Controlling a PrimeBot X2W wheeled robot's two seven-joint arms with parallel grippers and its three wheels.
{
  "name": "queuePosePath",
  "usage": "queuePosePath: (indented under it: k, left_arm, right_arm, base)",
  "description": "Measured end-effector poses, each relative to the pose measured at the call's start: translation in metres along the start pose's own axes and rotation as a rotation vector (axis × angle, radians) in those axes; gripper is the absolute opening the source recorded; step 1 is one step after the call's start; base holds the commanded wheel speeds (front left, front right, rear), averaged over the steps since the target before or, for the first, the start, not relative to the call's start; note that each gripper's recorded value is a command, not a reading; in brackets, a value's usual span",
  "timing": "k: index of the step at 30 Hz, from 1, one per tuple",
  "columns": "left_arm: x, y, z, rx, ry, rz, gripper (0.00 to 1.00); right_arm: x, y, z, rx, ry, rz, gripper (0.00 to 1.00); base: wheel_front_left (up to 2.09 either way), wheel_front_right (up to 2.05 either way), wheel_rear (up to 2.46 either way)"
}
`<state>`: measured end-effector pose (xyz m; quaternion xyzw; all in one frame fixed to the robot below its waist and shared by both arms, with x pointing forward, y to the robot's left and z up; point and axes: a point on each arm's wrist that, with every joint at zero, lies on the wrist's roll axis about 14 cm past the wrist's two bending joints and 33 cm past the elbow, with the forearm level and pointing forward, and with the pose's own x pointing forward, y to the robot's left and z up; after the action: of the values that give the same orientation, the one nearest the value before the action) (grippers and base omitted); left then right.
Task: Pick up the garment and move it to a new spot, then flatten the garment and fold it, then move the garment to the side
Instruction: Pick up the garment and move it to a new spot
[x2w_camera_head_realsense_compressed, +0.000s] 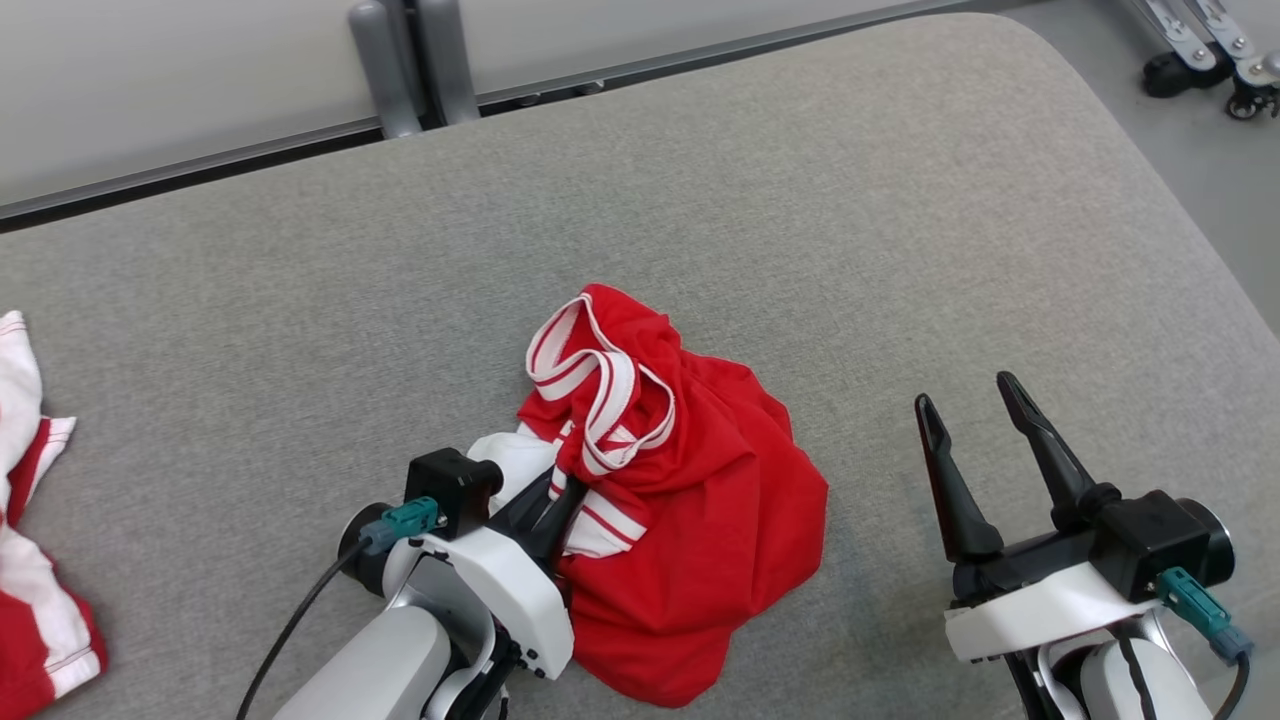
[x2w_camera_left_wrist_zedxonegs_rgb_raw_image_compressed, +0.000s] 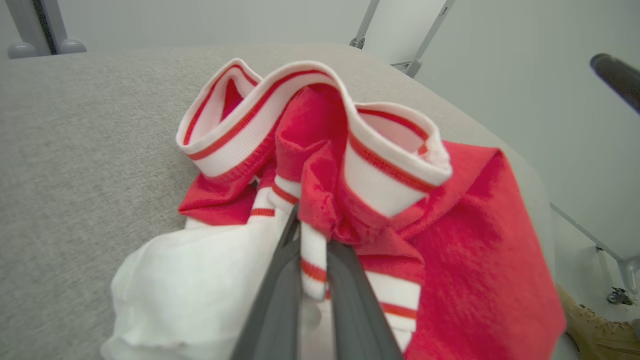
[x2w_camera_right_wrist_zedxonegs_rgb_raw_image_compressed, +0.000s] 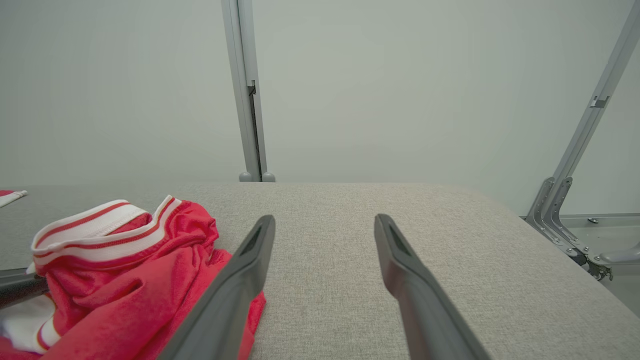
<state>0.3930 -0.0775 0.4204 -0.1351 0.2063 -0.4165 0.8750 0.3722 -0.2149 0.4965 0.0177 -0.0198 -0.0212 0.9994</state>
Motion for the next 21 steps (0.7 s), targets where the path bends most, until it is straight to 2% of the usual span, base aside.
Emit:
queuePosePath:
  k: [1, 3, 4, 5, 7, 12, 16, 21]
  left_arm:
    - [0.000, 0.000, -0.002, -0.004, -0.008, 0.000, 0.08]
    - [-0.001, 0.000, 0.003, 0.000, -0.049, 0.008, 0.47]
    - [-0.003, 0.001, 0.005, 0.010, -0.066, 0.015, 0.97]
    - [-0.005, 0.004, 0.007, 0.027, -0.082, 0.028, 1.00]
    - [-0.018, 0.018, 0.018, 0.083, -0.135, 0.118, 1.00]
    - [-0.056, 0.033, 0.029, 0.091, -0.226, 0.272, 1.00]
    - [-0.110, 0.064, 0.047, 0.130, -0.325, 0.472, 1.00]
    - [-0.181, 0.080, 0.044, 0.094, -0.409, 0.654, 1.00]
  right_arm:
    - [0.000, 0.001, 0.001, -0.002, -0.002, 0.002, 1.00]
    - [0.000, 0.002, -0.001, -0.009, 0.001, 0.007, 1.00]
    - [-0.001, 0.002, -0.001, -0.014, 0.001, 0.009, 1.00]
    - [0.000, 0.003, 0.001, -0.017, -0.003, 0.013, 1.00]
    - [-0.001, 0.004, 0.007, -0.029, -0.024, 0.017, 1.00]
    - [-0.007, 0.006, 0.011, -0.056, -0.036, 0.026, 1.00]
    - [-0.011, 0.011, 0.013, -0.068, -0.044, 0.052, 1.00]
    - [-0.015, 0.018, 0.016, -0.061, -0.058, 0.073, 1.00]
  base:
    - [0.00, 0.00, 0.00]
    - [0.00, 0.00, 0.00]
    - [0.00, 0.00, 0.00]
    - [0.00, 0.00, 0.00]
    - [0.00, 0.00, 0.00]
    - [0.00, 0.00, 0.00]
    - [0.00, 0.00, 0.00]
    - [0.00, 0.00, 0.00]
